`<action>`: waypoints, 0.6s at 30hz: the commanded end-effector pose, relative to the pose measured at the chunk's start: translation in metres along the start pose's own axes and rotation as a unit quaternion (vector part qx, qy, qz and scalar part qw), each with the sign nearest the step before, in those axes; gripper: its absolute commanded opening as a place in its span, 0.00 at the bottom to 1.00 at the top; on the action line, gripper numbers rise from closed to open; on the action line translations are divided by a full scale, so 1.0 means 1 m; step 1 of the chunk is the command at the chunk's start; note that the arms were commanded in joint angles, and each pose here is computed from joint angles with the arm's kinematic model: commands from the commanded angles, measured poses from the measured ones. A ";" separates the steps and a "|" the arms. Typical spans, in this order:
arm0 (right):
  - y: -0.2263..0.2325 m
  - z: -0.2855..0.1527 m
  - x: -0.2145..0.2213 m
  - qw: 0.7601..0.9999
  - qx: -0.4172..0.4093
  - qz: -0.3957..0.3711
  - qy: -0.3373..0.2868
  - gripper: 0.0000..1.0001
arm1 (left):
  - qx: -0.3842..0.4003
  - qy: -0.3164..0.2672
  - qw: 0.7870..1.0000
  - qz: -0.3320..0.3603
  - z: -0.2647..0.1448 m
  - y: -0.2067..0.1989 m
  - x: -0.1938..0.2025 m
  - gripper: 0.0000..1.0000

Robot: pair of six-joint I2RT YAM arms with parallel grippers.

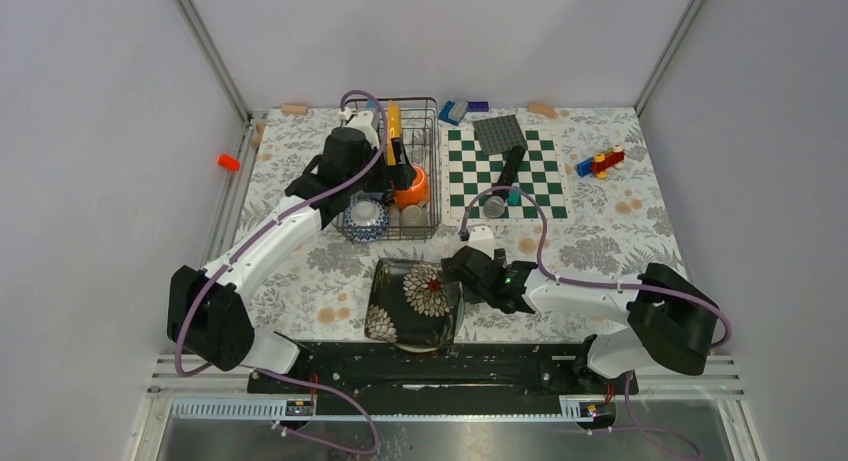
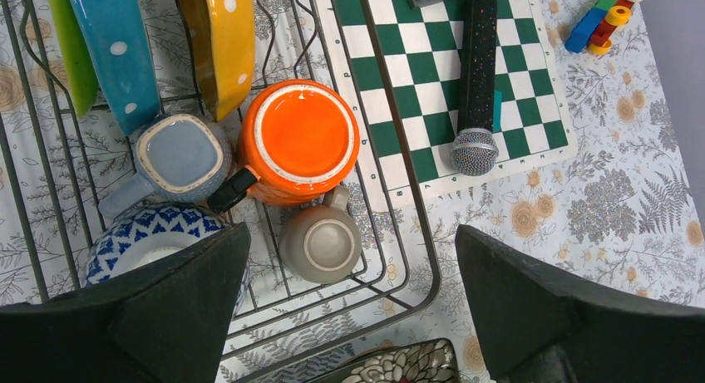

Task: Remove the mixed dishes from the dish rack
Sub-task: Move the plate to the center of the board.

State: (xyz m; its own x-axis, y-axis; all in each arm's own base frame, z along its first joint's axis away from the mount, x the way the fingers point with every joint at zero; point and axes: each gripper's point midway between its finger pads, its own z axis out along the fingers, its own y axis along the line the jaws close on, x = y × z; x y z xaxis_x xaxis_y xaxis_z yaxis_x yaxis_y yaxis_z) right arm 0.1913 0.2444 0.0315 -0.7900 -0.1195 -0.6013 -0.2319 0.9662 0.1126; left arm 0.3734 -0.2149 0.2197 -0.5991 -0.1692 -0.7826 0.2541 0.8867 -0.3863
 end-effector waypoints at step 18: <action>-0.004 -0.064 -0.051 0.973 -0.122 0.068 -0.182 0.99 | -0.035 -0.037 0.998 0.029 0.052 0.014 -0.070 0.99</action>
State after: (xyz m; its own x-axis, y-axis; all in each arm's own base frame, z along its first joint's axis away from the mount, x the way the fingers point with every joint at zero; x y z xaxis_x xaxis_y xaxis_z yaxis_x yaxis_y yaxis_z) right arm 0.1871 0.2360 0.0941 -0.6627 0.0342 -0.7481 -0.3032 0.9012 0.3098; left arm 0.4247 -0.2199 0.2206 -0.5932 -0.1312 -0.7943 0.2402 0.9129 -0.3301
